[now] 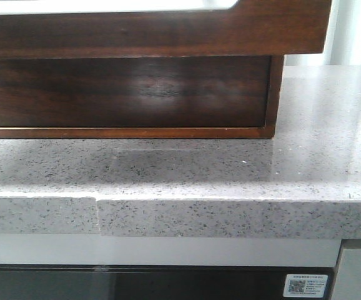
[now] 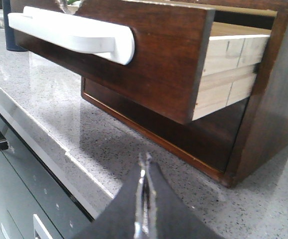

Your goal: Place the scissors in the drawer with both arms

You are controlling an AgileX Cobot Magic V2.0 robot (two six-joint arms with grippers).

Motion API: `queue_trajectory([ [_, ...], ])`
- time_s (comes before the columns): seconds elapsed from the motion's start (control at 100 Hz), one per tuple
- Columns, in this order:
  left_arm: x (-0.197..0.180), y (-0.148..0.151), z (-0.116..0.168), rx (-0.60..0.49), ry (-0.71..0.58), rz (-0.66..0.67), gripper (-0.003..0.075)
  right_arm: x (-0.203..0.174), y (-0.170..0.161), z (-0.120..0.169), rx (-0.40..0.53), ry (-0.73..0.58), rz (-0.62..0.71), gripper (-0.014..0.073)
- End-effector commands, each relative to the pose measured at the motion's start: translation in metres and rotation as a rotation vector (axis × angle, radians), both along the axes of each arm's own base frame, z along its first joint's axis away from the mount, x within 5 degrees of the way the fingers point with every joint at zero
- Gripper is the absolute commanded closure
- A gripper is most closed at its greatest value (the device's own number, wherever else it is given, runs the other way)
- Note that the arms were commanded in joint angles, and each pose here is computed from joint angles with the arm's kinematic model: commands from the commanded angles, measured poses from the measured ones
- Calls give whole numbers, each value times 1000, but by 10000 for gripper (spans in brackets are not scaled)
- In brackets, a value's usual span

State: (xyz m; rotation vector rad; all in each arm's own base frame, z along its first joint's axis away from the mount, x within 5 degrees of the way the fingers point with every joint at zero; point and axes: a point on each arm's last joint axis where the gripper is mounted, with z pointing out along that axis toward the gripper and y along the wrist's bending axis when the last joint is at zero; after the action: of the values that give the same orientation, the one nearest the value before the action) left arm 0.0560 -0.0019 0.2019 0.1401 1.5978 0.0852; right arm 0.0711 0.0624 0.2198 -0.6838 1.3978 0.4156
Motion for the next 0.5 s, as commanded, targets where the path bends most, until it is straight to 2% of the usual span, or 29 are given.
queue_trajectory([
  [0.0, -1, 0, -2, -8, -60, 5, 739, 1, -1, 16, 70, -85, -18, 666],
  [0.22, -3, -1, -23, 0, 172, -24, 739, 1, -1, 16, 70, -85, -18, 666],
  [0.49, -3, -3, -23, 10, 171, -62, 739, 1, -1, 16, 70, -85, -18, 666],
])
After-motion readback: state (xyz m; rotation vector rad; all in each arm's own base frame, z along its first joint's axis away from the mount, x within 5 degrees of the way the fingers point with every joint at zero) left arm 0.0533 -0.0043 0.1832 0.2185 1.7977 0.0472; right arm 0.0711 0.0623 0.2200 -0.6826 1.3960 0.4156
